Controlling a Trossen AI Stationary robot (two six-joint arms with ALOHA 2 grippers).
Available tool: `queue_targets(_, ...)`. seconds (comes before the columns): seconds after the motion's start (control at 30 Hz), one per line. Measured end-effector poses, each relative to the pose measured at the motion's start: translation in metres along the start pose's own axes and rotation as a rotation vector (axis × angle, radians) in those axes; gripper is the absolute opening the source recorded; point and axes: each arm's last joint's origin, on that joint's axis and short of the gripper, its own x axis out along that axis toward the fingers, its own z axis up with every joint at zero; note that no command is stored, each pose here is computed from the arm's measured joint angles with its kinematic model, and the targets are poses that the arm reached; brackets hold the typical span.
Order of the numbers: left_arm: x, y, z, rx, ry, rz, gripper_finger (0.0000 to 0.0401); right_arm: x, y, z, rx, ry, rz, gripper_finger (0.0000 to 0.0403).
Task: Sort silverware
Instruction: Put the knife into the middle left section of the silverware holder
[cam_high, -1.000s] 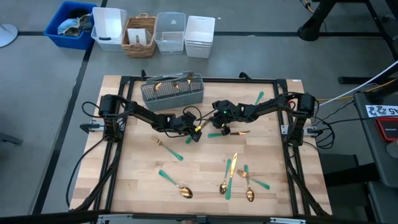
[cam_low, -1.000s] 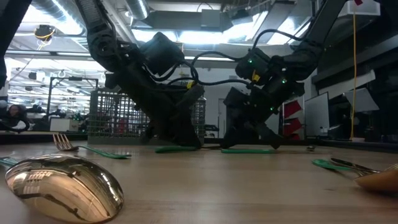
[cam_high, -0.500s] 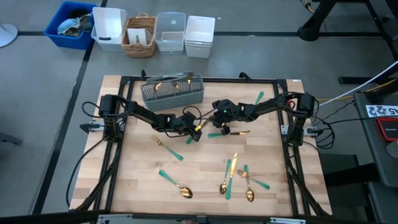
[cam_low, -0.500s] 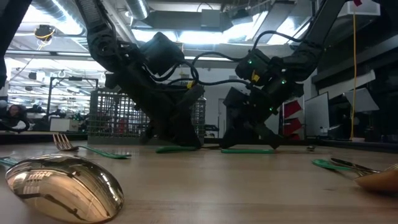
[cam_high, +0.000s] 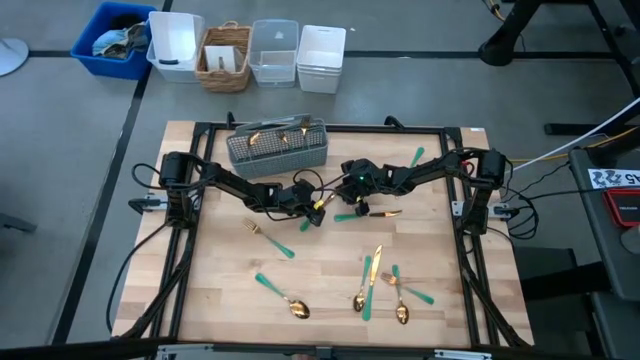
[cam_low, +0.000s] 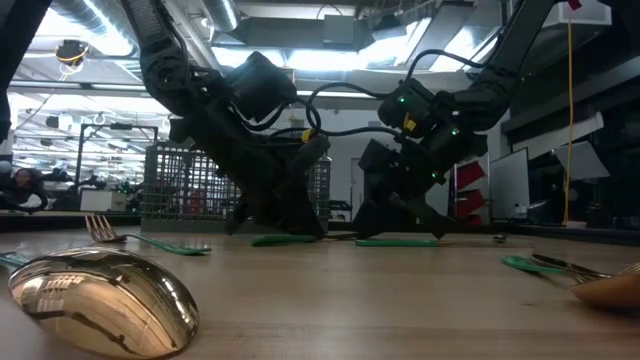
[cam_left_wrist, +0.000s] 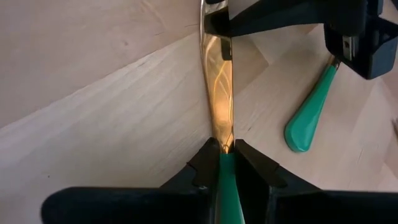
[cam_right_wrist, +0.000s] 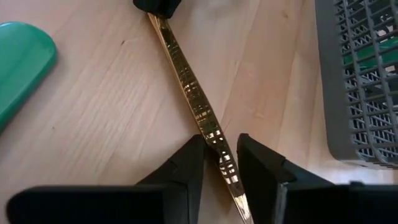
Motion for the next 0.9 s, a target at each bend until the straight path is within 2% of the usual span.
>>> queue_targets(0.23,0.0004,-0.0025,0.0019,-0.044,-0.02,-0.032,0.0034,0.0,-0.0004,0.0005,-0.006,-0.007,-0.002,0.0099)
queue_targets(0.67,0.0003,-0.0036,0.0022,-0.041,-0.02,-0.045,0.0034,0.0,0.0001,0.0008,-0.006,-0.014,0.005,0.0095)
queue_targets(0.73,0.0002,-0.0036,0.0023,-0.035,-0.02,-0.046,0.0036,0.0,0.0005,0.0008,-0.002,-0.019,0.015,0.0082)
queue_targets(0.9,-0.0002,-0.0029,0.0025,-0.014,-0.026,-0.033,0.0042,-0.0002,0.0017,0.0005,-0.018,-0.021,0.028,0.0018)
